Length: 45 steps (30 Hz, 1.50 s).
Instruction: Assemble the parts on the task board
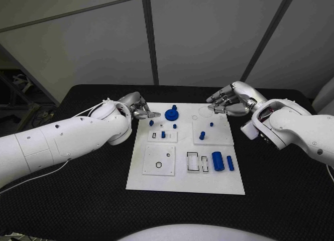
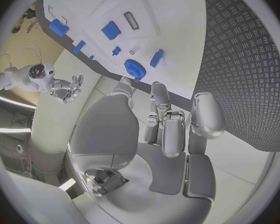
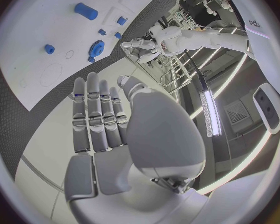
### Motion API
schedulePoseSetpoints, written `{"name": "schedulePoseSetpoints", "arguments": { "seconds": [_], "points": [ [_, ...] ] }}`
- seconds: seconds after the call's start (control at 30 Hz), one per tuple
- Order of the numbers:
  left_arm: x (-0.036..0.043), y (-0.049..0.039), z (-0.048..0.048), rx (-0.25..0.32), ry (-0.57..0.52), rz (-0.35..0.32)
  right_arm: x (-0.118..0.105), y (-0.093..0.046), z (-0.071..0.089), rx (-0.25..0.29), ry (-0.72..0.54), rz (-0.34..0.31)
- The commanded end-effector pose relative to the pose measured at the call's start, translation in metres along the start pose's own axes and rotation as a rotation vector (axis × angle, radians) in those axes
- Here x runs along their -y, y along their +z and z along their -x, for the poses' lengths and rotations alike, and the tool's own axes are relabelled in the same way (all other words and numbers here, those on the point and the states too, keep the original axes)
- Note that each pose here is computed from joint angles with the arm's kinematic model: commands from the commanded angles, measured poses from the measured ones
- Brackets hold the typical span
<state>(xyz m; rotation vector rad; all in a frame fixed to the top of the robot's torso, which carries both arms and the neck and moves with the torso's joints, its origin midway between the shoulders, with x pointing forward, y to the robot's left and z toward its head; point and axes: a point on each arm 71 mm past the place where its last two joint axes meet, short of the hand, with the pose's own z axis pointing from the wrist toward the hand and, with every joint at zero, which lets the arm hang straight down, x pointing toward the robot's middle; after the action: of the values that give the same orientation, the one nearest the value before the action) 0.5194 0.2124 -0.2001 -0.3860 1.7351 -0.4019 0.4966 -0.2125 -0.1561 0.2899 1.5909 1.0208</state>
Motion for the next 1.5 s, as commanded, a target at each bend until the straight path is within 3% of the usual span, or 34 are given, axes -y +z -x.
{"name": "schedulePoseSetpoints", "arguments": {
  "seconds": [0.03, 0.23, 0.43, 0.63, 0.87, 1.07, 1.5],
  "points": [
    [0.0029, 0.0018, 0.0133, -0.027, -0.001, 0.013, -0.001, 0.001, 0.000, -0.001, -0.010, 0.010],
    [0.0093, 0.0127, 0.0404, -0.133, 0.047, -0.009, -0.001, 0.002, -0.001, -0.002, -0.010, 0.011],
    [0.0256, 0.0258, 0.0571, -0.329, 0.181, -0.076, -0.001, 0.005, -0.001, -0.004, -0.007, 0.009],
    [0.0364, 0.0363, 0.0595, -0.502, 0.288, -0.094, -0.001, 0.006, -0.003, -0.005, -0.003, 0.009],
    [0.0372, 0.0451, 0.0477, -0.641, 0.410, -0.046, -0.002, 0.008, -0.004, -0.004, -0.001, 0.011],
    [0.0391, 0.0476, 0.0413, -0.671, 0.459, -0.039, -0.003, 0.009, -0.002, 0.021, 0.012, 0.022],
    [0.0464, 0.0518, 0.0317, -0.644, 0.517, -0.079, -0.003, 0.009, -0.002, 0.039, 0.029, 0.027]
  ]
}}
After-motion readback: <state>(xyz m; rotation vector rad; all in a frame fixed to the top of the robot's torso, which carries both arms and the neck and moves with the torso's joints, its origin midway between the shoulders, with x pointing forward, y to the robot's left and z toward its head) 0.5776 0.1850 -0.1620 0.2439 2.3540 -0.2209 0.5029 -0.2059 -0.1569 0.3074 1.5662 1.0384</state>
